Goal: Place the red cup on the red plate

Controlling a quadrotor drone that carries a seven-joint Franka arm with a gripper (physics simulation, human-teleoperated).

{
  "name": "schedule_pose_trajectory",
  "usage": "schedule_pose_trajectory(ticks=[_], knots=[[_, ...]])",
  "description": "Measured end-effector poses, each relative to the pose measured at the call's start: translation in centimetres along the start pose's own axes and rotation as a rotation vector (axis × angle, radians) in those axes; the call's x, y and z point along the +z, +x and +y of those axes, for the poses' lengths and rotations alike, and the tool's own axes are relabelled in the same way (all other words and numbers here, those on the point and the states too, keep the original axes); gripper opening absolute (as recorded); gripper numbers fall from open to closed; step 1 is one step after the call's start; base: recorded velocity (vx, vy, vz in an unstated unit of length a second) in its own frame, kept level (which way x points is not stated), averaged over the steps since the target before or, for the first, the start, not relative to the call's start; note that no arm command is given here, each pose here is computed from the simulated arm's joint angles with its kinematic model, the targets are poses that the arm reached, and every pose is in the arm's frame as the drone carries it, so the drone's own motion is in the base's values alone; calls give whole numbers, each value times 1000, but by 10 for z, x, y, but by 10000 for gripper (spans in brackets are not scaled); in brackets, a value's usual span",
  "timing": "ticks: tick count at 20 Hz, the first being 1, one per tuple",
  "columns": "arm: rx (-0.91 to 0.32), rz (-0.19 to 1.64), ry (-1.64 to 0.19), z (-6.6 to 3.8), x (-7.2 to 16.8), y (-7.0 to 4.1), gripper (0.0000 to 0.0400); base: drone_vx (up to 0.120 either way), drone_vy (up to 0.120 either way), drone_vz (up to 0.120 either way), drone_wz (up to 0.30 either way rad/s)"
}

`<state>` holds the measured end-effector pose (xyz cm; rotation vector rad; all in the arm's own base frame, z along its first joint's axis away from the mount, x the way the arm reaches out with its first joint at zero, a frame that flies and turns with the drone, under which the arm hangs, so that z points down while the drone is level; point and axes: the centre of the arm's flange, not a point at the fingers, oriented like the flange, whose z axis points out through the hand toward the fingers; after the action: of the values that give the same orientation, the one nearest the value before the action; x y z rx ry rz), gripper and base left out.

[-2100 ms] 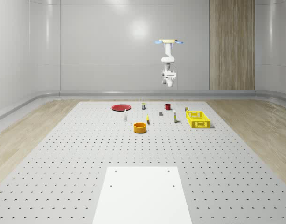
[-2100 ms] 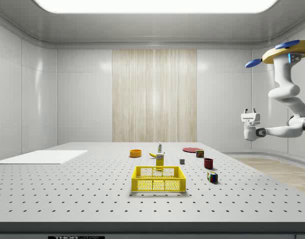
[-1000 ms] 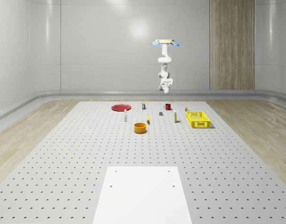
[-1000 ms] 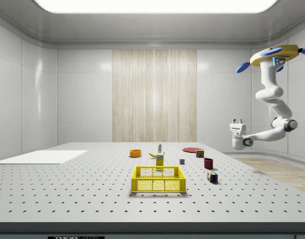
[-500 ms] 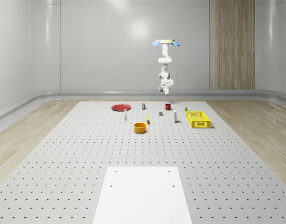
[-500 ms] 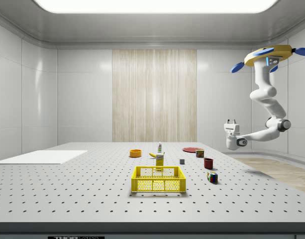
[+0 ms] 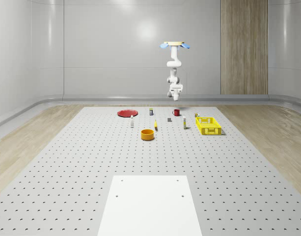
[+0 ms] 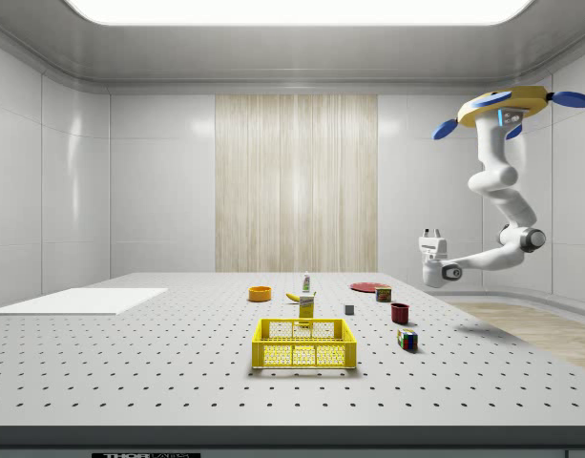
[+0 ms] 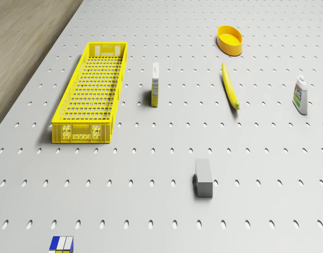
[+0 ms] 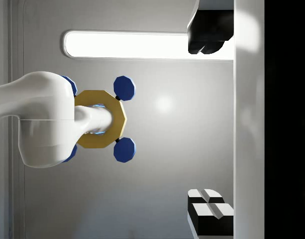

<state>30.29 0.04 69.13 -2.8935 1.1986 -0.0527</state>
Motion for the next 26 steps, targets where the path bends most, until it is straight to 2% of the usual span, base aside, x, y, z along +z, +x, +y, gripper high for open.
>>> schedule_pose_trajectory(ticks=[14,17,19,22,26], knots=[[0,38,-23,-2,0,-4,400,120,0,0,0],[-1,61,-43,-4,0,-6,400,53,0,0,0],[-1,85,-64,-6,1,-8,400,120,0,0,0],[-2,137,-114,-11,2,-14,400,0,0,0,0],[-4,262,-235,-23,6,-26,400,0,0,-30,0]])
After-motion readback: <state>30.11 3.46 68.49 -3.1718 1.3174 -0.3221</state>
